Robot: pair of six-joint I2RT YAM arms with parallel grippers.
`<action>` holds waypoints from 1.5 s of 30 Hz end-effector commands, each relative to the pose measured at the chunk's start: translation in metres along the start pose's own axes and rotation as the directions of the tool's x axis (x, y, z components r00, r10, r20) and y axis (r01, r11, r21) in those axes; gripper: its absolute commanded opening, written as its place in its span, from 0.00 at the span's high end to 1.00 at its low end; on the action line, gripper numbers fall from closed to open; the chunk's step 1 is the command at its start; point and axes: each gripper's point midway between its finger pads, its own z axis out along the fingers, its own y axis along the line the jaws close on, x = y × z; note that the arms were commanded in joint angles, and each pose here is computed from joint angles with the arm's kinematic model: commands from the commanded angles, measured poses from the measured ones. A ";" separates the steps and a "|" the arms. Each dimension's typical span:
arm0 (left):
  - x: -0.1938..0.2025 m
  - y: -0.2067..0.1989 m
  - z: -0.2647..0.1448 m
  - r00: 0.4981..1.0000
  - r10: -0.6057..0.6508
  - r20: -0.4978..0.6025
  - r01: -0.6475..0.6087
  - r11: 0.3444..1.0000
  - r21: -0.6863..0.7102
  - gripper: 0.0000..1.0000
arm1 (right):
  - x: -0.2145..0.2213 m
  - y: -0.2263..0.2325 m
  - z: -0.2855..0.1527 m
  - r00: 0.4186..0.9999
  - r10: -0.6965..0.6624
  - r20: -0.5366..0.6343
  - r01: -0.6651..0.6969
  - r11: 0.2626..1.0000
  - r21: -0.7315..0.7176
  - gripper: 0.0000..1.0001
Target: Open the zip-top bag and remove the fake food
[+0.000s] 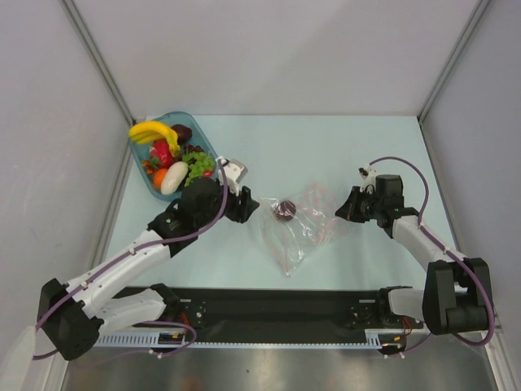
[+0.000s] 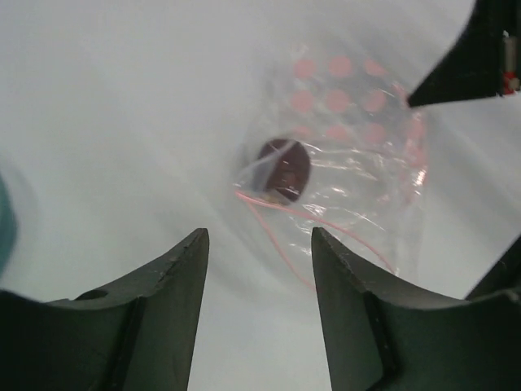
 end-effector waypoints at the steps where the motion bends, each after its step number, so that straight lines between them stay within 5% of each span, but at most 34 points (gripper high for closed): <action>1: 0.014 -0.041 -0.005 1.000 -0.001 -0.017 0.003 0.992 0.123 0.46 | -0.014 0.004 -0.004 0.999 -0.024 0.045 0.024 1.000 -0.003 1.00; 8: 0.054 -0.074 0.002 0.995 0.015 -0.100 0.004 0.982 0.189 0.67 | -0.012 0.003 -0.004 0.999 -0.021 0.040 0.021 1.000 0.000 1.00; 15: 0.083 -0.073 0.022 0.988 -0.004 -0.157 0.030 0.987 0.161 0.69 | -0.012 0.004 -0.005 0.999 -0.023 0.041 0.023 1.000 0.001 1.00; 22: 0.083 -0.083 0.051 0.995 -0.023 -0.095 0.040 0.981 0.190 0.68 | -0.011 0.003 -0.005 0.999 -0.025 0.039 0.024 1.000 0.005 1.00; 33: 0.141 -0.050 0.087 0.974 0.000 -0.227 0.004 1.000 0.014 0.69 | -0.022 0.006 -0.012 0.997 -0.039 0.066 0.038 0.999 0.013 0.99; 35: 0.143 -0.047 0.089 0.975 0.007 -0.220 -0.007 1.000 0.000 0.68 | -0.027 0.009 -0.016 0.996 -0.039 0.074 0.038 0.999 0.016 0.92; 39: 0.151 -0.043 0.094 0.974 0.013 -0.227 -0.017 1.000 -0.017 0.67 | -0.056 0.025 -0.034 0.986 -0.061 0.154 0.059 0.998 0.016 0.61; 45: 0.166 -0.043 0.099 0.970 0.008 -0.241 -0.012 1.000 -0.014 0.67 | -0.096 0.056 -0.039 0.965 -0.109 0.239 0.115 0.993 -0.012 0.49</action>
